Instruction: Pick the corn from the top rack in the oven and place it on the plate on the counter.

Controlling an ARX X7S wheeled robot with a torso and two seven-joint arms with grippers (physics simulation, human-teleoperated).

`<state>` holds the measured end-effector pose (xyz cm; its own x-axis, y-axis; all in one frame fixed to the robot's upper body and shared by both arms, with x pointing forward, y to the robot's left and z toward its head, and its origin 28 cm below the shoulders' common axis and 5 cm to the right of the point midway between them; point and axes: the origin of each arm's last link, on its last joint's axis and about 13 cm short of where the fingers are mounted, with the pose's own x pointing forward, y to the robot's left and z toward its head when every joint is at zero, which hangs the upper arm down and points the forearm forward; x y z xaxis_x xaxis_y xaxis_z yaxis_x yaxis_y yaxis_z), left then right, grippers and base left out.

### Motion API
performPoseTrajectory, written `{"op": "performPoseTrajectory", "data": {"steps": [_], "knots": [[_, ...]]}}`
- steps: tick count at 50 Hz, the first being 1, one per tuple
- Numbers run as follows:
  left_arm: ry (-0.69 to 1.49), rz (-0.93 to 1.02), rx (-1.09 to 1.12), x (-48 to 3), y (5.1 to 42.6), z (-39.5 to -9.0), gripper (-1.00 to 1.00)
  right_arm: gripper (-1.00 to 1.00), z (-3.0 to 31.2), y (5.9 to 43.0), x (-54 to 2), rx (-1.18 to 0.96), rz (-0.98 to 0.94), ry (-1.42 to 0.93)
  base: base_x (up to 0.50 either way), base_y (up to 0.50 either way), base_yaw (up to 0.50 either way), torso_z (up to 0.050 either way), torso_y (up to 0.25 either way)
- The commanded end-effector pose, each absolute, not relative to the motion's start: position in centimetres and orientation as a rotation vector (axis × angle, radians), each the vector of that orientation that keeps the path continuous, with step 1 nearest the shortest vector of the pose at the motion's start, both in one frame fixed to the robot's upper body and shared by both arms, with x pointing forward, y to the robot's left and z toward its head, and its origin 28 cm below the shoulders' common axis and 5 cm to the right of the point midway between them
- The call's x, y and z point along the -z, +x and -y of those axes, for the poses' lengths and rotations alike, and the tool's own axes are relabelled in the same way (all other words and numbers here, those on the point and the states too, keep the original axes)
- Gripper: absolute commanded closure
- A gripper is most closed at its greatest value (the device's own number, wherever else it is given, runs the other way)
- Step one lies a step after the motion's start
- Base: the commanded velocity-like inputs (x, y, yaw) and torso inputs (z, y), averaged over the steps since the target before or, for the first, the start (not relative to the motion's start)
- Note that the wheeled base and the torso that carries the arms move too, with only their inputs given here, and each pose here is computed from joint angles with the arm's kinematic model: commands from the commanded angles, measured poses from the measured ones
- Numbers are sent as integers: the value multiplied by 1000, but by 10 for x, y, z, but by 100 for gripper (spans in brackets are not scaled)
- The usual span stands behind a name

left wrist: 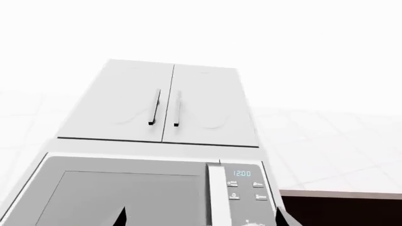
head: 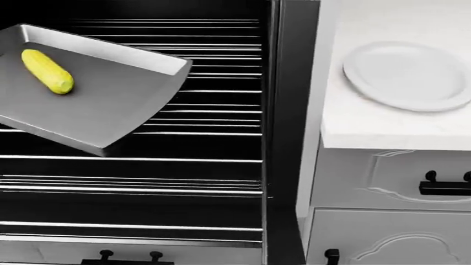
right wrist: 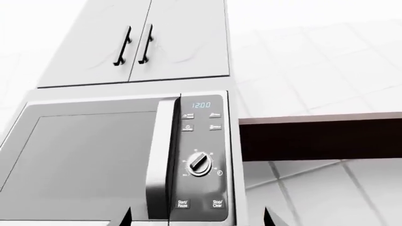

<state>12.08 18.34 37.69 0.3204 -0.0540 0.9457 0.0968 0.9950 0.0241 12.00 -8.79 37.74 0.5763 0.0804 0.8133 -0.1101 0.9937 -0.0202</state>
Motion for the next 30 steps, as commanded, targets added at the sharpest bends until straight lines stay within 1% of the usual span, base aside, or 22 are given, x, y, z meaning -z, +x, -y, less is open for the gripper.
{"op": "performPoseTrajectory", "data": {"steps": [1,11,12,24,28,30], "knots": [[-41,1240,99,-377,121,-183,-100,-100,88,120,-377,-108,946,33,-1,500,0,0,0],[-36,1240,93,-377,120,-184,-100,-100,86,119,-377,-119,950,31,-1,500,0,0,0],[-35,1240,93,-377,120,-184,-100,-100,86,119,-377,-160,939,31,-1,484,0,0,0],[-30,1241,94,-377,120,-184,-100,-100,85,119,-376,-138,947,40,0,0,0,0,0],[-31,1239,96,-376,121,-183,-100,-100,83,121,-373,-117,931,-29,0,0,0,0,0],[-30,1240,96,-376,121,-183,-100,-100,84,122,-373,-102,932,-48,18,0,289,0,0]]}}
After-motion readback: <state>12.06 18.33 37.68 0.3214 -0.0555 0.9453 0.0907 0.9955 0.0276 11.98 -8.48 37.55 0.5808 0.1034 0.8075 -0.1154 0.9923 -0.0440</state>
